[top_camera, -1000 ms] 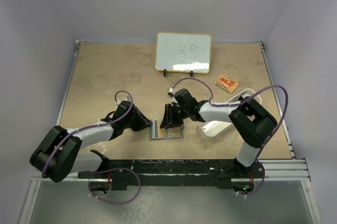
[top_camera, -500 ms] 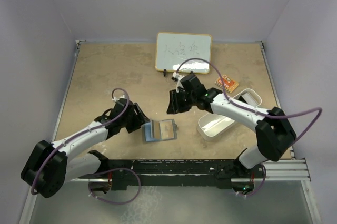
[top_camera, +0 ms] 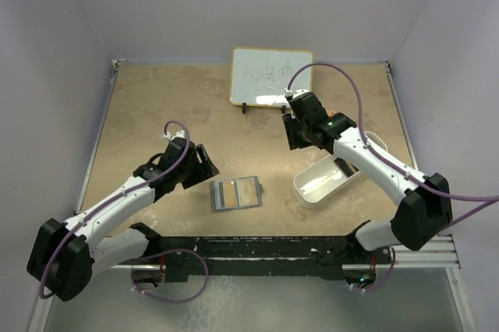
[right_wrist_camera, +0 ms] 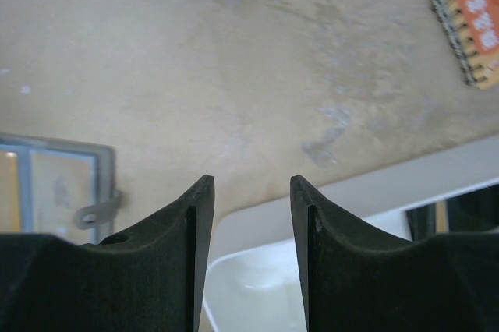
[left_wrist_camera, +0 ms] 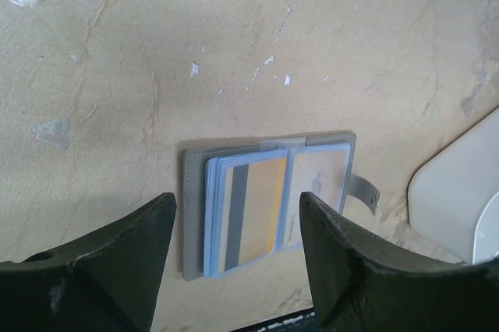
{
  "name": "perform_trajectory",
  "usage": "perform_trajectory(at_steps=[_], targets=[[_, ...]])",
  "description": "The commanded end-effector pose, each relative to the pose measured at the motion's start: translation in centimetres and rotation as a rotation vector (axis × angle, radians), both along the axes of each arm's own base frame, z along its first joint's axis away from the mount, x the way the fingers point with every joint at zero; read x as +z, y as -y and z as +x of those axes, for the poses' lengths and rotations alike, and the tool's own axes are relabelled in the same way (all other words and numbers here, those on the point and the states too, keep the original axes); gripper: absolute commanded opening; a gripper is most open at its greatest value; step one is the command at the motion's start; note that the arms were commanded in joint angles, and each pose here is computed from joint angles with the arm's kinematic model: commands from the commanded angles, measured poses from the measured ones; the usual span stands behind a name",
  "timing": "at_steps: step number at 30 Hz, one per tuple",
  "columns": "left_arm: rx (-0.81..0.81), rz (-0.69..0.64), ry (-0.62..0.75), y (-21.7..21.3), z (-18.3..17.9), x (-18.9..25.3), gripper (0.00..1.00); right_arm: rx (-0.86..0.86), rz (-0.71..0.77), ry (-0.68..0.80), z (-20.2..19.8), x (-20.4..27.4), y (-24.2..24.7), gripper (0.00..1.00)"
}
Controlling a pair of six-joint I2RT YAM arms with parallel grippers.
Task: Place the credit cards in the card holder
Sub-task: Pick up the credit card from the storage box.
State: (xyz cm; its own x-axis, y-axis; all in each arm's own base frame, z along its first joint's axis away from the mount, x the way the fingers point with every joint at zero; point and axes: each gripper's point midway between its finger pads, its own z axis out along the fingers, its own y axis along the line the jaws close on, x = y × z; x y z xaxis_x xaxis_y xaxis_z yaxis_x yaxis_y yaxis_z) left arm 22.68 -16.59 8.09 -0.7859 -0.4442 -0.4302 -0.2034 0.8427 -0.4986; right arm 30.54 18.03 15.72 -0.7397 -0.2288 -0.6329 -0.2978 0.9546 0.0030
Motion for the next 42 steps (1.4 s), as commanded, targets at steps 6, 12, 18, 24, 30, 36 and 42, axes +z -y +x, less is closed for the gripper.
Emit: perform_trajectory(at_steps=[6,12,18,24,30,36,42], targets=[[-0.191,-0.099,0.068,2.5,-1.1,3.5,0.63,-0.245,-0.363,-0.017,1.0,0.5,11.9,0.47],[-0.211,-0.118,-0.018,2.9,-2.4,1.6,0.63,-0.269,-0.487,-0.028,1.2,-0.5,16.4,0.47],[-0.223,-0.108,-0.059,3.2,-2.8,0.6,0.63,-0.295,-0.523,-0.099,1.4,-2.2,20.1,0.47],[-0.161,-0.086,-0.048,2.5,-2.5,-0.8,0.63,-0.185,-0.543,0.006,2.5,-4.5,21.9,0.47],[-0.140,-0.096,-0.100,2.4,-3.2,-3.3,0.63,-0.108,-0.648,0.081,3.4,-5.0,23.2,0.46],[-0.085,-0.060,-0.081,1.4,-2.8,-5.2,0.63,-0.093,-0.705,0.017,4.1,-6.0,24.4,0.45],[-0.069,-0.029,-0.057,1.2,-1.8,-5.0,0.63,-0.098,-0.744,0.003,4.6,-6.2,25.9,0.43]])
